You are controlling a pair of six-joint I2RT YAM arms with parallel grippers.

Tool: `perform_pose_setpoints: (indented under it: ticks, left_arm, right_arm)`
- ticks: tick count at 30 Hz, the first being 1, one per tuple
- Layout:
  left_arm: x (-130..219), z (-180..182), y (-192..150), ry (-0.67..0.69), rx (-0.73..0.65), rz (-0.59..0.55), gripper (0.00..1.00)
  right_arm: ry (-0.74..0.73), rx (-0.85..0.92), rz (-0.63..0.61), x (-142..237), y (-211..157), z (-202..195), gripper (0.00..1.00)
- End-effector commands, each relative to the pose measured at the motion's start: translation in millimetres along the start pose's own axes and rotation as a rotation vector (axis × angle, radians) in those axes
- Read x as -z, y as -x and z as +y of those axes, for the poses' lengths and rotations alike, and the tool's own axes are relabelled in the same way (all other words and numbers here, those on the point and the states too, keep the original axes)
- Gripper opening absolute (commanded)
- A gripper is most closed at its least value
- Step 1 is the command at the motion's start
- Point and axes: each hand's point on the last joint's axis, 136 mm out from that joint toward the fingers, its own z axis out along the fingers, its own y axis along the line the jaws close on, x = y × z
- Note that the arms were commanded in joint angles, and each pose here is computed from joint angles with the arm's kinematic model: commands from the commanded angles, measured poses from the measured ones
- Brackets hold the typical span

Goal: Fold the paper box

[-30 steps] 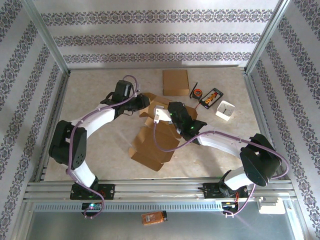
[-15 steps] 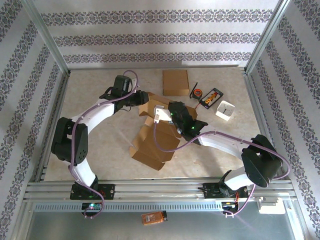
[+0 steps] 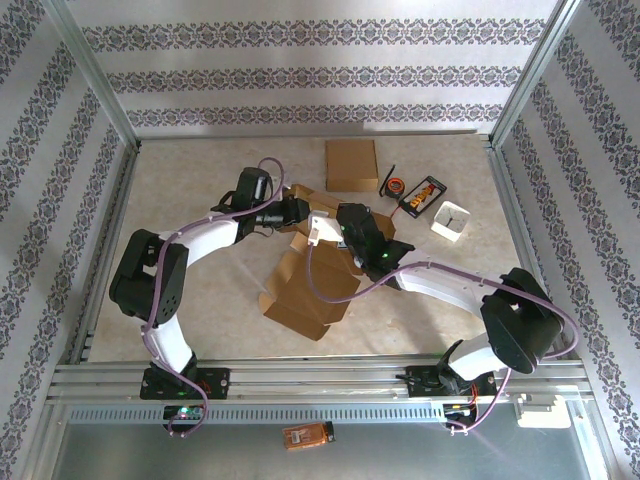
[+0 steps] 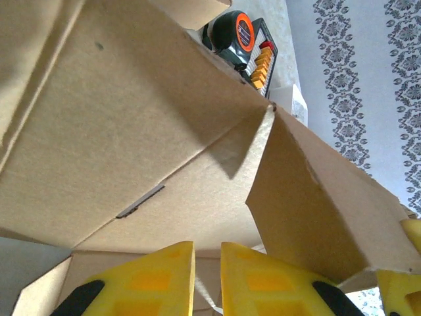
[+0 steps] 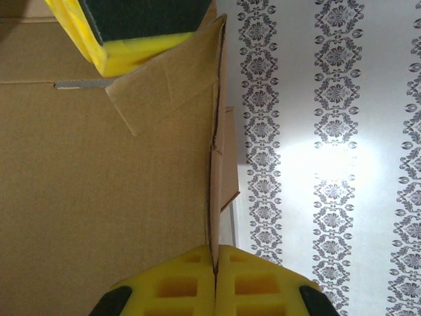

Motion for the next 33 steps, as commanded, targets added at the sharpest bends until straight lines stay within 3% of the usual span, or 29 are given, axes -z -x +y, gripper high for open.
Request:
perform_pose_setpoints:
  ticks: [1, 4, 9, 14, 20, 27, 33]
  left_arm:
    - [2, -33, 1, -0.072, -0.075, -0.011, 0.18]
    - [12, -27, 5, 0.014, -0.141, -0.036, 0.24]
    - [45, 5, 11, 0.293, -0.299, -0.106, 0.33]
    - [62, 34, -17, 0.427, -0.404, 0.001, 0.33]
    - [52, 60, -43, 0.441, -0.385, 0.095, 0.34]
    - [35, 90, -34, 0.524, -0.376, 0.090, 0.34]
    - [-3, 67, -44, 0.275, -0.339, 0.143, 0.37]
  right_arm:
    - [-0.034, -0.040, -0.028, -3, 9, -12, 0.05]
    - [-0.039, -0.041, -0.025, 0, 6, -14, 0.05]
    - [-0.043, -0.050, -0.021, 4, 1, -15, 0.05]
    - [-0.044, -0.050, -0.015, 4, -3, -15, 0.06]
    - [-0.042, -0.044, -0.019, 3, -1, -15, 0.06]
    - [-0.038, -0.031, -0.022, 4, 2, -13, 0.06]
    - [-0.032, -0.030, -0.022, 5, 2, -12, 0.06]
